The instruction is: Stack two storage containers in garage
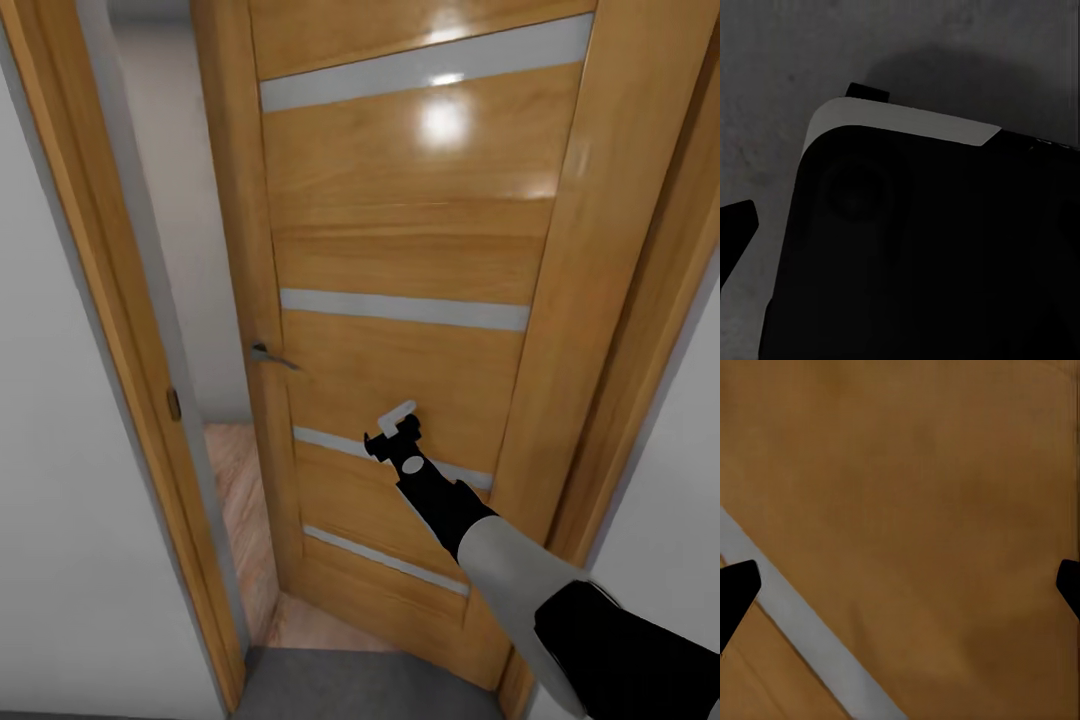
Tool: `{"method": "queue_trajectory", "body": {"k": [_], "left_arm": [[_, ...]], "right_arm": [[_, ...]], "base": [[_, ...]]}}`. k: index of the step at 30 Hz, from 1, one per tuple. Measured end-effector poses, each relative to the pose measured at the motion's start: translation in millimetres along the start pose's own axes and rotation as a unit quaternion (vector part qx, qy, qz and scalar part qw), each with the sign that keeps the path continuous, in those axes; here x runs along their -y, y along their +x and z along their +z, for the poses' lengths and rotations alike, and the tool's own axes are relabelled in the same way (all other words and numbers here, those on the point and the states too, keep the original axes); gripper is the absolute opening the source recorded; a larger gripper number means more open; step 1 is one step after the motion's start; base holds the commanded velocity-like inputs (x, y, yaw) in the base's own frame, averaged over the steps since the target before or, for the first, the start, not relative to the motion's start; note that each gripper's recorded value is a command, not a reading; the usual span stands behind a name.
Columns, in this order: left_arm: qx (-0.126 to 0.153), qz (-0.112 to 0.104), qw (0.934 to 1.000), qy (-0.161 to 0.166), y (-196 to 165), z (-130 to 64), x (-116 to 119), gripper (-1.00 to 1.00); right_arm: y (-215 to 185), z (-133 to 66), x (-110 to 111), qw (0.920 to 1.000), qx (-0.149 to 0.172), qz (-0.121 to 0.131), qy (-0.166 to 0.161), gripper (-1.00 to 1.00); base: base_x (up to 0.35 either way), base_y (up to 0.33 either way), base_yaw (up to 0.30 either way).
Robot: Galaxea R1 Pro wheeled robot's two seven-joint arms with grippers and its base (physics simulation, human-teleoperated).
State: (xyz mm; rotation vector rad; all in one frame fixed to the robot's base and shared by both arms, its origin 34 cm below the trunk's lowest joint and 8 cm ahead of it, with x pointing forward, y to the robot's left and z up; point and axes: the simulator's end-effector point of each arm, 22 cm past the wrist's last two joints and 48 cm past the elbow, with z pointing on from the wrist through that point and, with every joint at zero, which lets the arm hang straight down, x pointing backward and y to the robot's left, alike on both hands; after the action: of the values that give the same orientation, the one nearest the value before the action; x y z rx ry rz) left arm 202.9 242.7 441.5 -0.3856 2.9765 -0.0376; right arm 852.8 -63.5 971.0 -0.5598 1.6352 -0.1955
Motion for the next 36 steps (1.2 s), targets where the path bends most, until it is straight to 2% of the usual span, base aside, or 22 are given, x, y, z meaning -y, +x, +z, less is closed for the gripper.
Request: {"method": "queue_trajectory", "body": {"k": [10, 18, 36], "left_arm": [[0.000, 0.002, 1.0000, 0.001, 0, 0.0, 1, 1.00], [0.000, 0.003, 1.0000, 0.001, 0, 0.0, 1, 1.00], [0.000, 0.004, 1.0000, 0.001, 0, 0.0, 1, 1.00]], "right_arm": [[2, -0.2, 2, 1.0000, 0.001, -0.005, 0.008, 1.00], [4, -0.6, 14, 0.9994, -0.001, -0.005, 0.035, 1.00], [3, -0.7, 14, 0.9993, 0.002, -0.008, 0.036, 1.00]], "base": [[0.247, 0.000, 0.000], [0.223, 0.000, 0.000], [0.209, 0.000, 0.000]]}}
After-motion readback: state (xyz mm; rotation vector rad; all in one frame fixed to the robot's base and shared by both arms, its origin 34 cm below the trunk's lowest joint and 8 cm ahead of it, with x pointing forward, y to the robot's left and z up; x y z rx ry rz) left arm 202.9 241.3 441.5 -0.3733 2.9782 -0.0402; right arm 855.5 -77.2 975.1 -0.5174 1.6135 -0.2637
